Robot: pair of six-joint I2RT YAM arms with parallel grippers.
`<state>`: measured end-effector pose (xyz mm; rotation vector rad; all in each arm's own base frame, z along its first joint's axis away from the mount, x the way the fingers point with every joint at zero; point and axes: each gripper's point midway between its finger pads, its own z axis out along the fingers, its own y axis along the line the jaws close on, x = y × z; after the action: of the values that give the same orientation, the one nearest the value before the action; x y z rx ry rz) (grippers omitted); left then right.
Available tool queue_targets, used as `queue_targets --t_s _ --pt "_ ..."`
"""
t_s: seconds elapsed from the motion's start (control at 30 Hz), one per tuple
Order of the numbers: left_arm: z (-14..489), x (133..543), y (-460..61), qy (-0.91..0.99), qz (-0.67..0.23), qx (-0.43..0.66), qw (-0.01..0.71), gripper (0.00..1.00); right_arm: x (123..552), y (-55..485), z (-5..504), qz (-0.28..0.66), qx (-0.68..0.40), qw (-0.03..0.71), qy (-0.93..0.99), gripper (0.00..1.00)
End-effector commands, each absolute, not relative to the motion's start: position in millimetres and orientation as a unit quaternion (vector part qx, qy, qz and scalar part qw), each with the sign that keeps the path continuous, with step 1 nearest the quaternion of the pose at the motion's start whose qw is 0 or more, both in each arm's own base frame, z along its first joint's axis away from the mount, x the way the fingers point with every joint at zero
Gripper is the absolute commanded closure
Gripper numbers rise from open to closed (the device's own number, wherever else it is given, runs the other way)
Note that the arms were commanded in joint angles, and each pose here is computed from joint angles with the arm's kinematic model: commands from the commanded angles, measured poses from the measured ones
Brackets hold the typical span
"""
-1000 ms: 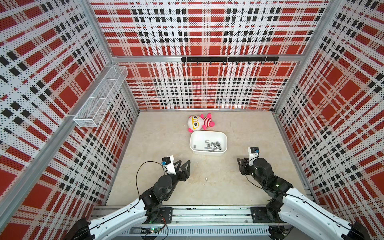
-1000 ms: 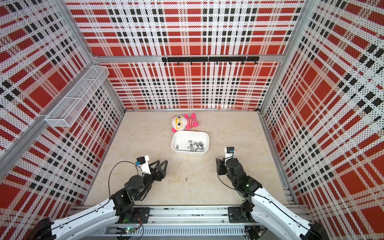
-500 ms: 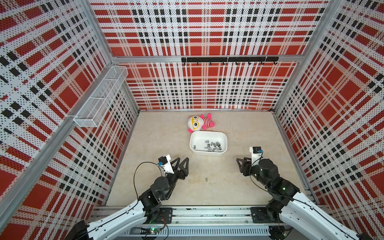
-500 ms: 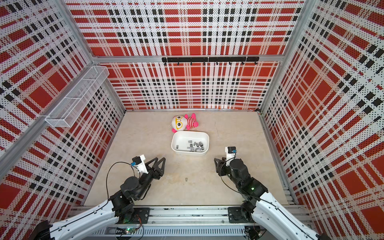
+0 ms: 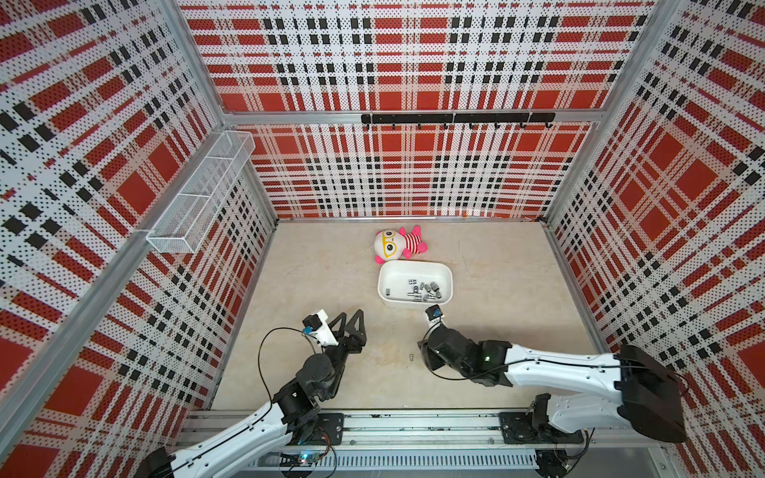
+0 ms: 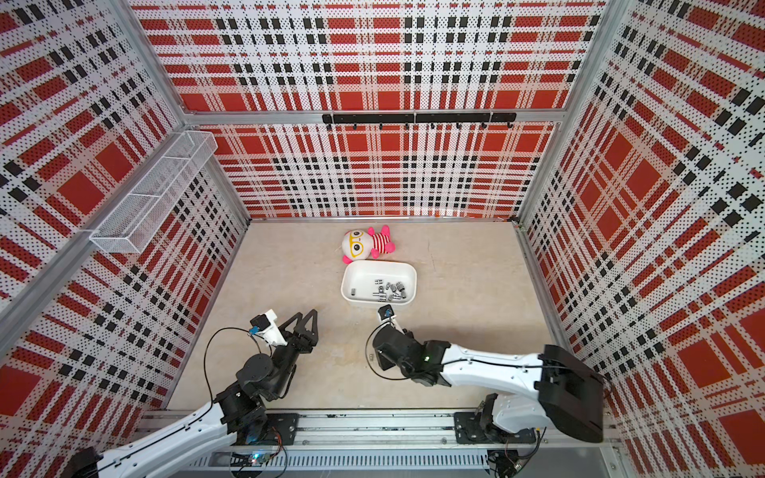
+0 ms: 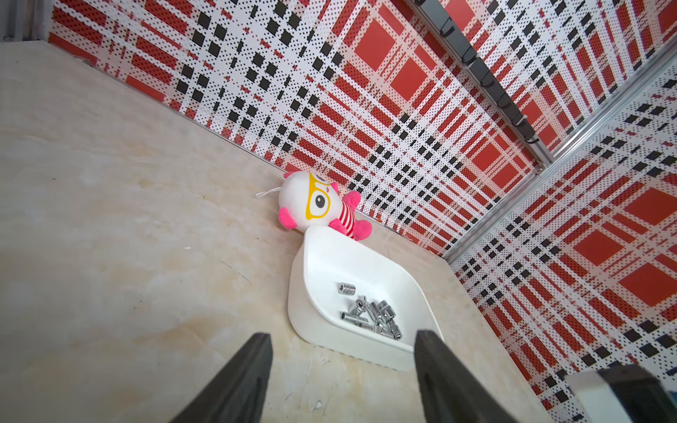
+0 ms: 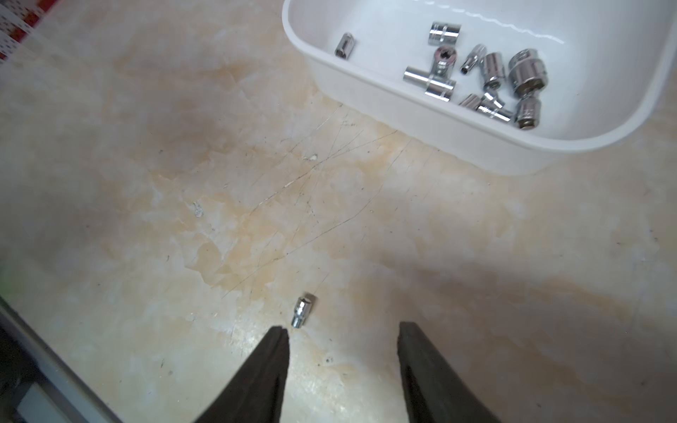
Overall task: Put the socket on the desktop into the storage box
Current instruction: Pick up the socket head from the center of the board.
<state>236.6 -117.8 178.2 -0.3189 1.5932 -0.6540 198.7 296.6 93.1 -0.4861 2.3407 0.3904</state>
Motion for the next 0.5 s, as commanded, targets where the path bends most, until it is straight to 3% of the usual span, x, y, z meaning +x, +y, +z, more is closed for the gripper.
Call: queue_targets --t_s 0.0,0.47 --pt "173 239 -113 0.702 -0.277 -0.151 0.639 0.34 206 310 83 0.136 -0.168 0.357 0.909 0.47" --pt "166 244 -119 0.72 -0.266 -0.144 0.625 0.34 195 332 43 0.13 -0.178 0.326 0.919 0.52"
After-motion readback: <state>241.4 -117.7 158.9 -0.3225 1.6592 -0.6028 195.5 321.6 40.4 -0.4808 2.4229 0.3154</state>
